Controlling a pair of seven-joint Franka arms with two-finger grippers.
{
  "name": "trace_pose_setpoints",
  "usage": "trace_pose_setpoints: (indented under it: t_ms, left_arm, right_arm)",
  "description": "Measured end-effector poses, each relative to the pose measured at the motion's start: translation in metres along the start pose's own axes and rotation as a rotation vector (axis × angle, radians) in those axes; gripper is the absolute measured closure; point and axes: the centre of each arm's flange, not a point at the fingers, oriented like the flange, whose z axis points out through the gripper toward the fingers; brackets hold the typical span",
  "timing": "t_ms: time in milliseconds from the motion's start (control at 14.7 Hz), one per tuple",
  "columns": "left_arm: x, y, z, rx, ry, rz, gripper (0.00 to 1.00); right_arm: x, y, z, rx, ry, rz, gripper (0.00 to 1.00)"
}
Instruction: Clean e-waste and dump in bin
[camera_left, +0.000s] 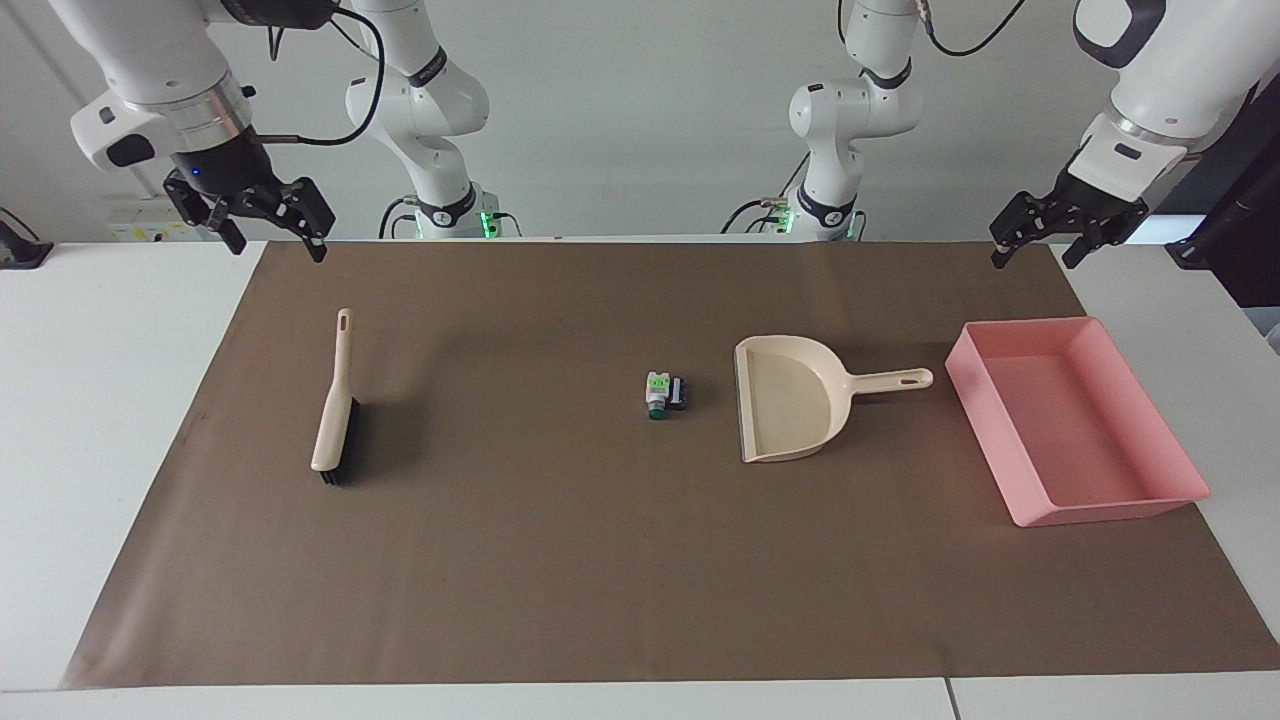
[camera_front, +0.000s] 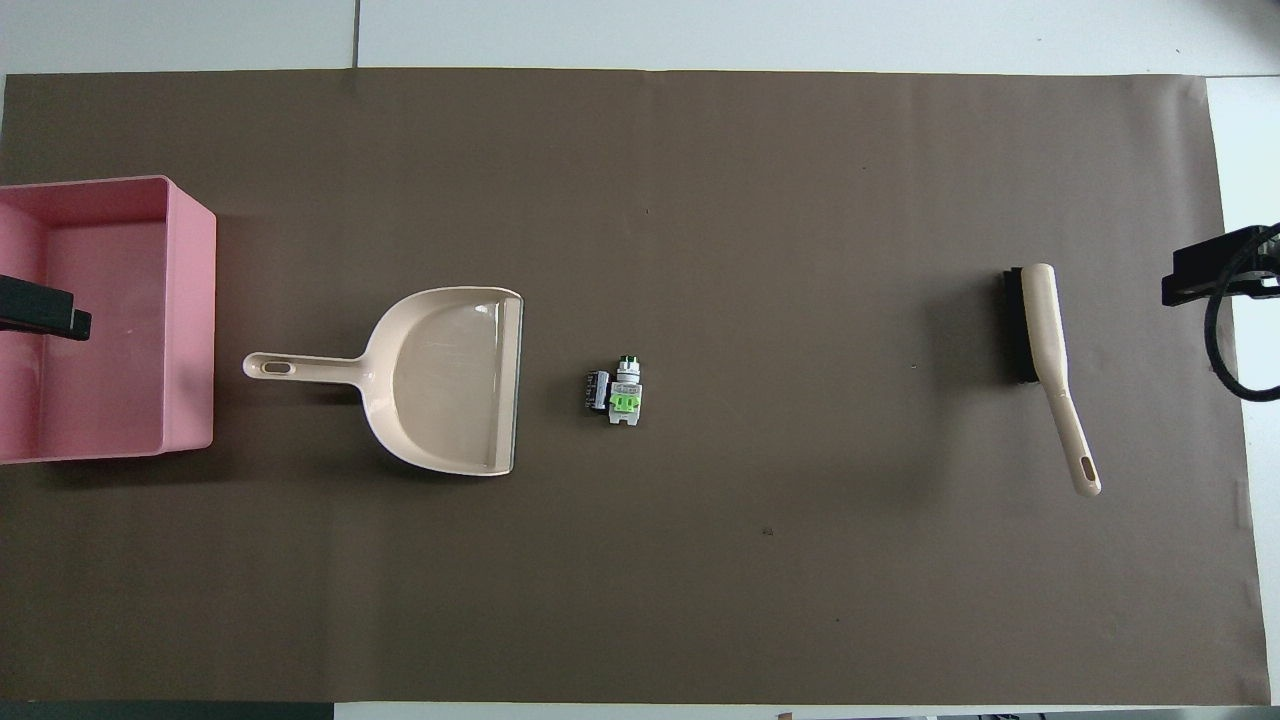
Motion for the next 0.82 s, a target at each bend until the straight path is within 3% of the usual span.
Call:
trace_pose_setpoints:
  t_ms: [409,682,818]
  left_arm:
    - [0.000,0.000,0.000,0.000,-0.002,-0.006,0.00]
    - [0.001,0.005,0.000,0.000,0.001,0.012,0.01]
    - [0.002,0.011,0.000,0.001,0.010,0.120,0.01]
  right_arm:
    - [0.001,0.009,0.030,0.000,-0.006,-0.051,0.00]
    - [-0.015,0.045,0.120,0.007,-0.008,-0.068,0.00]
    - [-0.030,0.050,0.165,0.011,-0.042,-0.076,0.00]
